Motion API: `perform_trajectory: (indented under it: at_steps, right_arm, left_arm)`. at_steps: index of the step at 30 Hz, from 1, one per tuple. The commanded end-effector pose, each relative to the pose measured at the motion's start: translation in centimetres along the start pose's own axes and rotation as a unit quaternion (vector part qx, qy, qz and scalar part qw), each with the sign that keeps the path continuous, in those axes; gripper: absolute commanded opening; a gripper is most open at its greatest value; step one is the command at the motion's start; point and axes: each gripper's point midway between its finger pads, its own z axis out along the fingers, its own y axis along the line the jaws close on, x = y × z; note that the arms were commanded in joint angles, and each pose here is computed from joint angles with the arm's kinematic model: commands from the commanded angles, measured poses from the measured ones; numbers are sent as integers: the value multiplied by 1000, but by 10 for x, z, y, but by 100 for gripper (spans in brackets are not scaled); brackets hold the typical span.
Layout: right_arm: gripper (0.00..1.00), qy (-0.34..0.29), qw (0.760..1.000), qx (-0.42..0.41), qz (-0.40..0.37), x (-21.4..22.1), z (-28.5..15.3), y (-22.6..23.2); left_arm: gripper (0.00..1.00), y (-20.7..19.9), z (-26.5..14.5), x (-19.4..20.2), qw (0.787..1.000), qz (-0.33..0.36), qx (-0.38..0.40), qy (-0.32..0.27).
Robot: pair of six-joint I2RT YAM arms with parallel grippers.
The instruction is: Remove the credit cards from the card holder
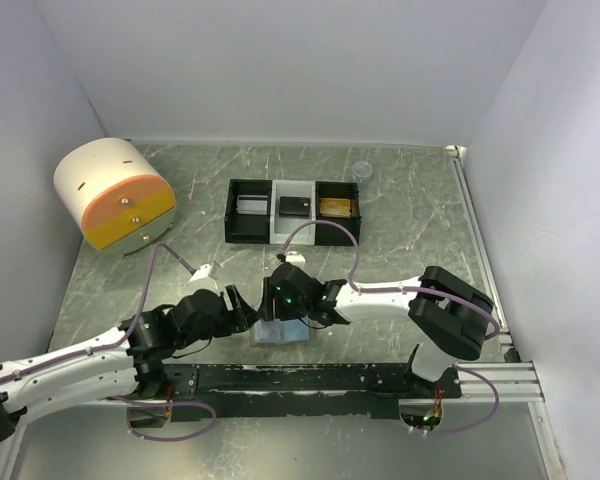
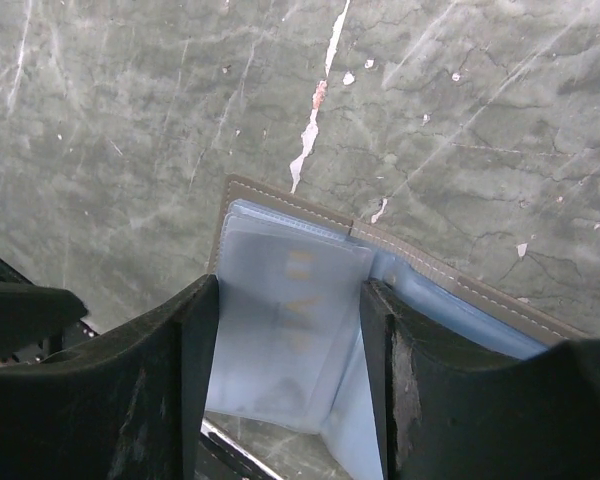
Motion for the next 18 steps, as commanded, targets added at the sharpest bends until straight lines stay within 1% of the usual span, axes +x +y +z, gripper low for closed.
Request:
perform_trajectory:
  at_steps: [1,10,12,18]
  right_arm:
    - [51,43,999,10,14,26,2,-19]
    - [51,44,999,2,21,25,0,-20]
    - [51,44,999,2,22,25,0,-20]
    - [51,43,999,3,21,25,0,-21]
  left_arm:
    - [75,-28,4,11,996,-12,81,21]
    - [67,-37,17,27,990,-27,133,35]
    - [64,-38,19,28,990,-28,137,36]
    - [61,-40,26,36,988,-30,145,49]
